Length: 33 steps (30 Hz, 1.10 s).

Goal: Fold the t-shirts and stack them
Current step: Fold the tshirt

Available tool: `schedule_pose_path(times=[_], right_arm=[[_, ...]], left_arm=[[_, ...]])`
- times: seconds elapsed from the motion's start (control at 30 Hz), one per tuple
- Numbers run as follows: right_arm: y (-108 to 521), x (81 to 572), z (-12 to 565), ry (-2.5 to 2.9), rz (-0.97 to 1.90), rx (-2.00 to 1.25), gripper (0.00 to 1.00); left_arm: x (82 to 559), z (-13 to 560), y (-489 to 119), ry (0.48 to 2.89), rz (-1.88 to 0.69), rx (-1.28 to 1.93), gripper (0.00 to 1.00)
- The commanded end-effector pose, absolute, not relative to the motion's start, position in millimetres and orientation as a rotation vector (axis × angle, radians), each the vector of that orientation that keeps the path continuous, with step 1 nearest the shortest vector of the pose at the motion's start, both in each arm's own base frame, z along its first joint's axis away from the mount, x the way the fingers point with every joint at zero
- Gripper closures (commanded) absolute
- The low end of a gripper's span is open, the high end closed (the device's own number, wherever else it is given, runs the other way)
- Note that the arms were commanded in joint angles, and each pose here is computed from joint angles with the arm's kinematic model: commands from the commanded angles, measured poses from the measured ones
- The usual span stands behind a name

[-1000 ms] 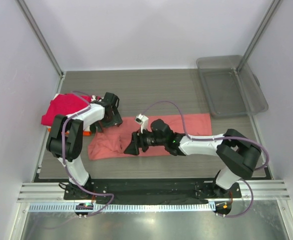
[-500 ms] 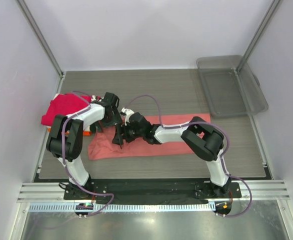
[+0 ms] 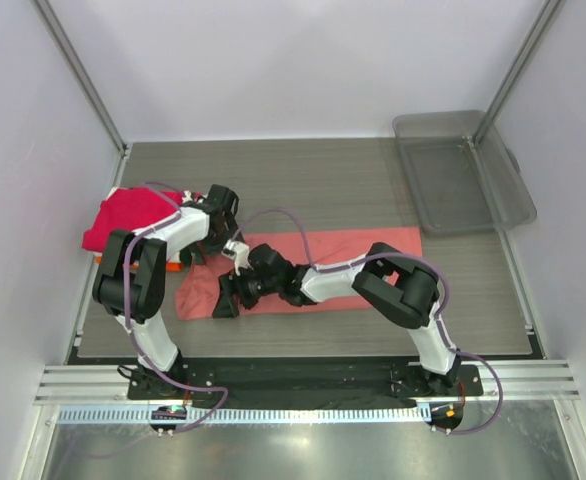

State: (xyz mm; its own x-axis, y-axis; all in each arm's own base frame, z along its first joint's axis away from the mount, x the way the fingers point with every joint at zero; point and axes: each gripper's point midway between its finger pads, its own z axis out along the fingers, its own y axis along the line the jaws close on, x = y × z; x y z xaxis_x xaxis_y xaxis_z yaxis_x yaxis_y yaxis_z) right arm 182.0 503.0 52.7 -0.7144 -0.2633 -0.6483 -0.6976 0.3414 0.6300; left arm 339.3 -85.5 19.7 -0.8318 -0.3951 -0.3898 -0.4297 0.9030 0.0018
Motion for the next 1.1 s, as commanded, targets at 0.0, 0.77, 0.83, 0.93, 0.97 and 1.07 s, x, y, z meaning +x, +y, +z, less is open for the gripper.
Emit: schedule_pose_path(times=[0.0,0.77,0.83,0.93,0.97,1.07], right_arm=[[512.2,129.7,91.8,2.028,1.555,-1.035,0.26],[453.4,214.2,119.6,2.02,1.225,-1.071,0.27],[456.5,223.6,113.6,2.025,1.219,-1.091,0.26],[467.5,229.7,104.6,2.019,1.268,-1.138,0.26],[472.8,233.0,102.2,2.015,1.278,-1.145,0.26],[478.8,238.3,93.7,2.01,1.302,-1.169,0.26]], left_arm=[[335.2,12.1,-69.5,2.686,0.236,-0.604,0.07],[335.0,18.5,-75.9,2.674,0.171,-0.599,0.07],[334.9,17.5,-75.0,2.676,0.18,-0.598,0.07],[335.3,18.8,-75.1,2.674,0.178,-0.598,0.07],[334.9,18.4,-74.6,2.674,0.181,-0.596,0.07],[334.7,18.6,-74.0,2.672,0.185,-0.598,0.07]])
